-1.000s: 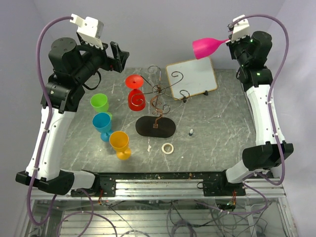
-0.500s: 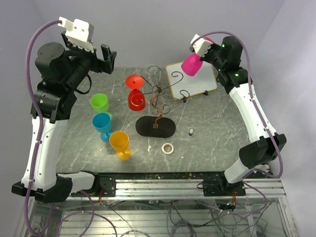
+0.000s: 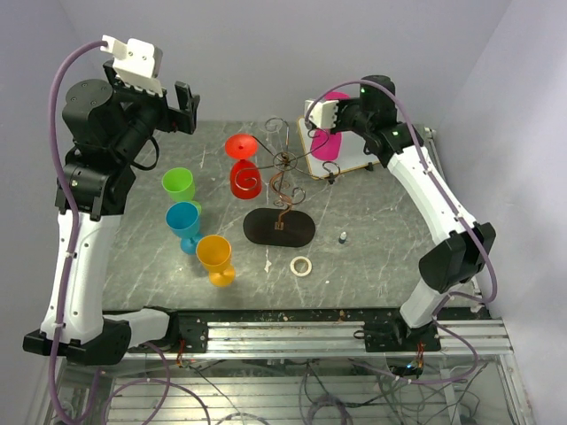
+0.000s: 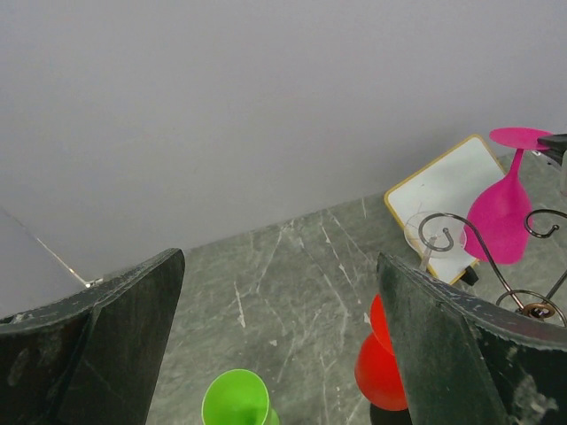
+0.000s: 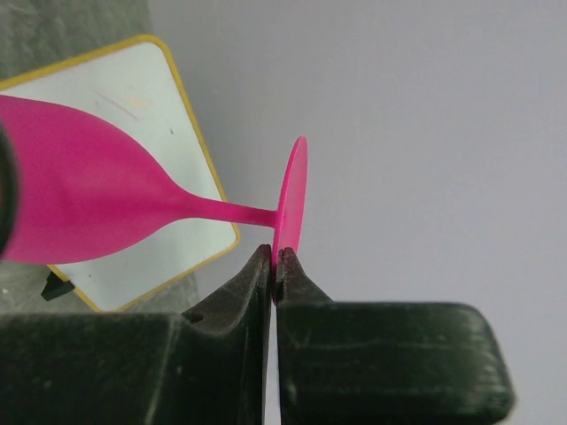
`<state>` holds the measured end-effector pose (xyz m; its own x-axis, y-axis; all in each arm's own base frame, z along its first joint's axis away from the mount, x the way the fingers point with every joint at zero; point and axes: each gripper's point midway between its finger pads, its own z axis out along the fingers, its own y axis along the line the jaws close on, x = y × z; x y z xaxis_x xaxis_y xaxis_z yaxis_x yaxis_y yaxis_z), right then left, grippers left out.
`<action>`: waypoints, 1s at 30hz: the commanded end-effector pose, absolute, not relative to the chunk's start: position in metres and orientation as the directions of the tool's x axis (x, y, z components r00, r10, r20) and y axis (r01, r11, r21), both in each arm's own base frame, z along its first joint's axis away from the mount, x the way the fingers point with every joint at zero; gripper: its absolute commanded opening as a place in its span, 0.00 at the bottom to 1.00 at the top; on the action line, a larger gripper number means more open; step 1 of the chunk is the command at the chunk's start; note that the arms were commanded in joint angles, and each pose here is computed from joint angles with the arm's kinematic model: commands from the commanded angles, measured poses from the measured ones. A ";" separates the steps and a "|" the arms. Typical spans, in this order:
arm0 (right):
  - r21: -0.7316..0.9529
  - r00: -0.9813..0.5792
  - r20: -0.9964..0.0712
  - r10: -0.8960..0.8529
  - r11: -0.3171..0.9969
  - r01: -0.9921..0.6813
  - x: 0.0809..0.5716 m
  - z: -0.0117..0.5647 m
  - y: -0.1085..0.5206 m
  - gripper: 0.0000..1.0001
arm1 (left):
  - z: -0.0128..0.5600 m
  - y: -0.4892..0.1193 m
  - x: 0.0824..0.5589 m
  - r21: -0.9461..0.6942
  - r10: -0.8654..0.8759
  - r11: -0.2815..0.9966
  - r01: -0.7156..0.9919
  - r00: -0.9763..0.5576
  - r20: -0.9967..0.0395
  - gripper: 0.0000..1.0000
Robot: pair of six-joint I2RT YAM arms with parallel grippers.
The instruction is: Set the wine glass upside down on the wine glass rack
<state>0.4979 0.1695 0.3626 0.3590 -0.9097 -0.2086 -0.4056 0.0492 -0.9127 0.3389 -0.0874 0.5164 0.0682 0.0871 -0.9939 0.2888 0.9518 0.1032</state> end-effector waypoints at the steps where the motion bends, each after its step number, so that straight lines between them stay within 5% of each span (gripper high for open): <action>1: -0.908 0.477 -0.175 -0.861 -0.045 -0.416 0.489 0.368 0.194 0.00 | 0.523 -0.083 0.341 0.082 0.059 0.956 0.281 0.090 -0.994 1.00; 30: -0.855 0.763 -0.149 -0.628 -0.305 -0.418 0.425 0.376 0.263 0.00 | 0.514 -0.078 0.352 0.071 0.053 0.958 0.278 0.072 -0.996 1.00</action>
<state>0.4381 0.2565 0.3673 0.7251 -0.6699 -0.1594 -0.4405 -0.2732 -0.8552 0.3501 -0.0756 0.5054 0.0352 0.0689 -0.9970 0.2627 0.9619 0.0758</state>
